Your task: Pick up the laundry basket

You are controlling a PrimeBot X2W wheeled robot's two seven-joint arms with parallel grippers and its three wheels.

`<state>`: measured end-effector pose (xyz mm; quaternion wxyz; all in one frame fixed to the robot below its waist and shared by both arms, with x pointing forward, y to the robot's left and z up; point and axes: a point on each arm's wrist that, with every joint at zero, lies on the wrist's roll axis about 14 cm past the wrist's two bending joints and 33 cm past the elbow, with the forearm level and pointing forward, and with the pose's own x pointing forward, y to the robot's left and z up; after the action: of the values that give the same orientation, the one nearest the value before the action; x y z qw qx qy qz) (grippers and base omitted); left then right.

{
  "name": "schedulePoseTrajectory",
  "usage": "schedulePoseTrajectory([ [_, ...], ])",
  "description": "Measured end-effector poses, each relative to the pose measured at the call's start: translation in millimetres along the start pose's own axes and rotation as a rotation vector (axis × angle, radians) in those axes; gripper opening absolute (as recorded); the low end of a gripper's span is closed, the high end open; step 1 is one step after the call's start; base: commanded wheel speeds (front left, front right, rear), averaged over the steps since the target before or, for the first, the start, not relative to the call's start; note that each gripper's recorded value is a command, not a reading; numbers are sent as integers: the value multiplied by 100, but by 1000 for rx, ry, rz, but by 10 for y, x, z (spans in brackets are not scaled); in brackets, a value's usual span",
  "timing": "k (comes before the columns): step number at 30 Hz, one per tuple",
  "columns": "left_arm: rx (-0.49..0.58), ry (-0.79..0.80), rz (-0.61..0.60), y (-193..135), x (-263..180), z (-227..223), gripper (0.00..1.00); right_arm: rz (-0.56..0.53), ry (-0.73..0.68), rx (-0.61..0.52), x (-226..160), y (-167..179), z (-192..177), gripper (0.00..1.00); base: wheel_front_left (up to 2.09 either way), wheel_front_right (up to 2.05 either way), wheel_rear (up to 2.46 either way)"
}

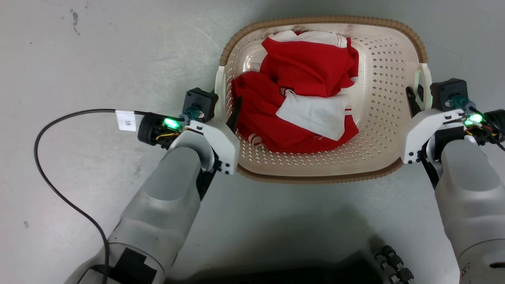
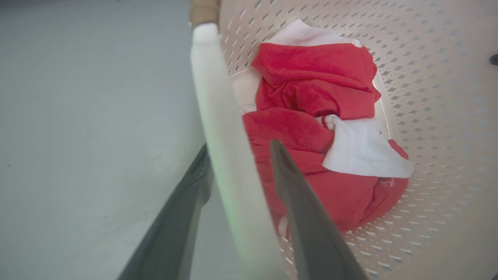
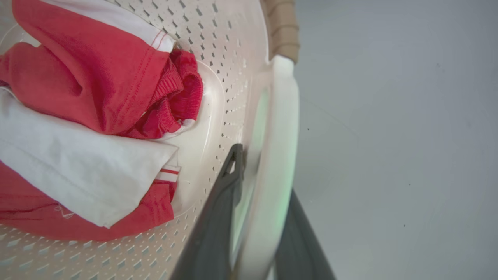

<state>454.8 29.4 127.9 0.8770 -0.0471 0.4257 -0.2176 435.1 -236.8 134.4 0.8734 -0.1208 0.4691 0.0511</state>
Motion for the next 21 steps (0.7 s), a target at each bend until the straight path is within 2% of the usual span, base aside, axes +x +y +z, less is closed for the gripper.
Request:
schedulePoseTrajectory([
  [21,11,-62,40,19,-382,346,0,26,-65,-12,-293,115,332,0,0,0,0],
])
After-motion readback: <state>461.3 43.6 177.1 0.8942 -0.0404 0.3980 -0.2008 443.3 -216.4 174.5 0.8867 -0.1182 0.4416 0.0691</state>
